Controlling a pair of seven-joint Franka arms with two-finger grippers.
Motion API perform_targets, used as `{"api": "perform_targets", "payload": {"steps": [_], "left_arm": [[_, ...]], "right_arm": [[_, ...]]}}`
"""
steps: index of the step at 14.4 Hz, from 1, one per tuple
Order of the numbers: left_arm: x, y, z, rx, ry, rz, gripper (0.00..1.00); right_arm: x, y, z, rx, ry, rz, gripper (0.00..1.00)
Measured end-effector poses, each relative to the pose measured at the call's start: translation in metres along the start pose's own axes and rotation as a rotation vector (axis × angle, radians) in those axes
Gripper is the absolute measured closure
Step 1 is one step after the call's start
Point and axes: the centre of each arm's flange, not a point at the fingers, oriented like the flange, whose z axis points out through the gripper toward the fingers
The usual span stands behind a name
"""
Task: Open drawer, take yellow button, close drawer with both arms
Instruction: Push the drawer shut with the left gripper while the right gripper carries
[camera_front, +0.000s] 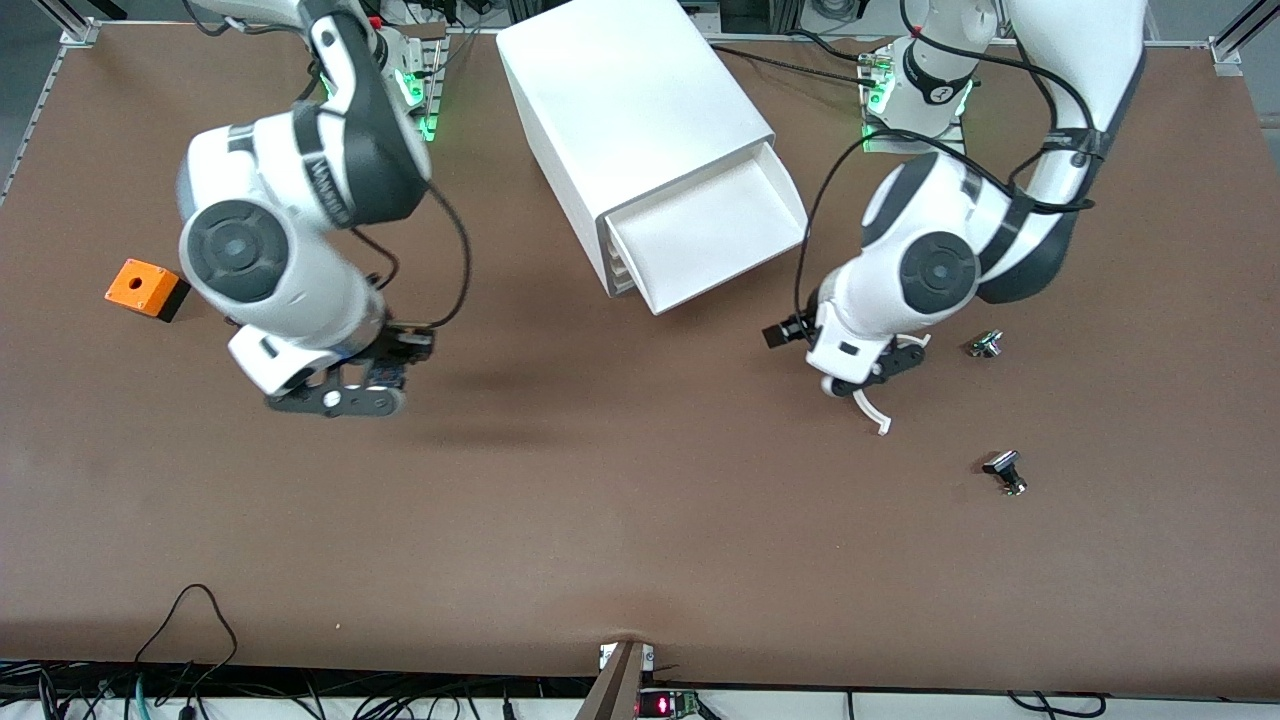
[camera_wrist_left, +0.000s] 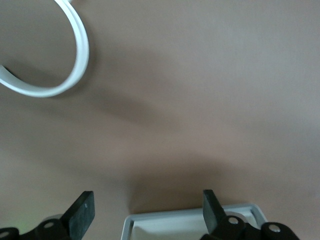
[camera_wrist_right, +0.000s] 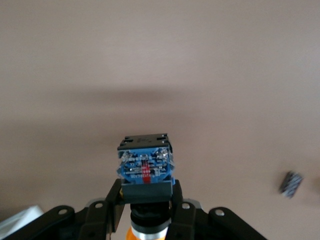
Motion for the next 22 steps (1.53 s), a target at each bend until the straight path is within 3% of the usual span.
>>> {"api": "perform_targets", "payload": {"steps": [5,8,10,16,22], "left_arm": [[-0.048,0.025,0.023,0.03,-0.034,0.03,0.05],[-0.069,0.034,0.032,0.04,-0.046,0.031,0.05],[-0.08,0.04,0.035,0.045,-0.052,0.026,0.05],[-0.118,0.05,0.053,0.083,-0.088,0.042,0.02],[-0.141,0.055,0.062,0.085,-0.16,0.051,0.01]], "right_arm": [[0.006,0.114,0.1,-0.034,0.079,-0.095,0.59],[-0.022,0.177,0.17,-0.049,0.126,-0.1,0.59],[-0.048,0.201,0.208,-0.036,0.125,-0.068,0.59],[-0.075,0.222,0.262,0.11,0.093,-0.007,0.59],[-0.059,0.204,0.283,0.11,0.093,-0.023,0.59]]}}
